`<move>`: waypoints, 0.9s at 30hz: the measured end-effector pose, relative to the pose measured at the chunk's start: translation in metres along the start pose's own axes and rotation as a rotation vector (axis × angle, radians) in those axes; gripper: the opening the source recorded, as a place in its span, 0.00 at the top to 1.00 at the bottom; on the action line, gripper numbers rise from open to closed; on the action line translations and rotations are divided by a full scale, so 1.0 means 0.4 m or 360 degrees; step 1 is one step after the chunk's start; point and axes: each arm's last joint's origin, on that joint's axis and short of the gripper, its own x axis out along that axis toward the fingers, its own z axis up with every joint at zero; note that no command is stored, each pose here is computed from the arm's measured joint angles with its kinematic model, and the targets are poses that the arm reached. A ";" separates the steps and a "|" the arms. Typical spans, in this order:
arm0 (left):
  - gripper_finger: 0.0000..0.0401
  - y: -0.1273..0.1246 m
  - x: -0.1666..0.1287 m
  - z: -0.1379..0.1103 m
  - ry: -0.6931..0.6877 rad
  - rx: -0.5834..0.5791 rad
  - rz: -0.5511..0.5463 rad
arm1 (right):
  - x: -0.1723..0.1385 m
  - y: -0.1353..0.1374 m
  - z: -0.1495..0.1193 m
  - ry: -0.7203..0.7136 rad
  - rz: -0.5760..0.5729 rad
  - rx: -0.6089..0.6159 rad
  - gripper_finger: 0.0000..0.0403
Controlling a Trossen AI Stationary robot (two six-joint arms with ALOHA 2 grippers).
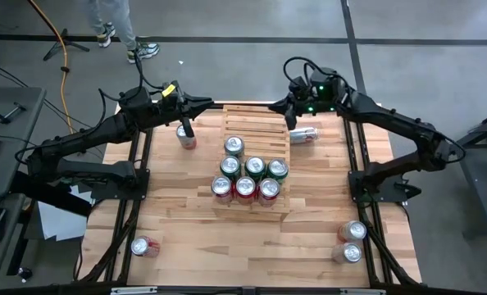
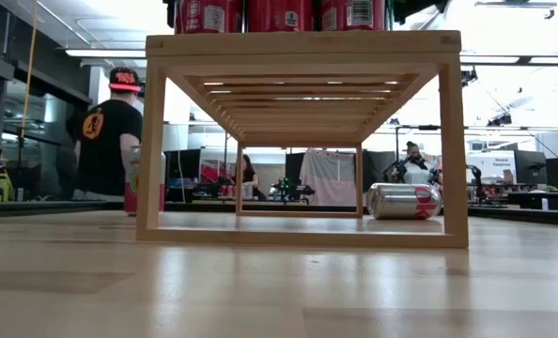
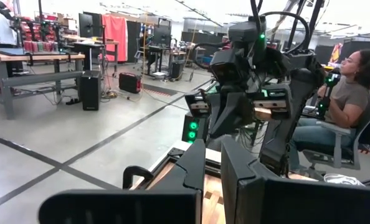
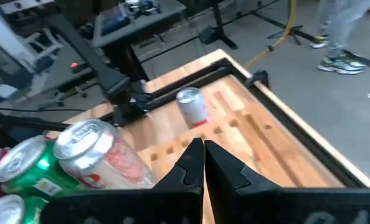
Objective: Place canned beverage on shelf
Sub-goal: Put the top red-silver soda can on the shelf aligned with the other red-silver soda can
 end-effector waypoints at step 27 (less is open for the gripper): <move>1.00 0.001 0.000 -0.003 0.0017 -0.0013 0.0006 | -0.131 -0.181 -0.157 0.1213 -0.0730 0.0048 0.07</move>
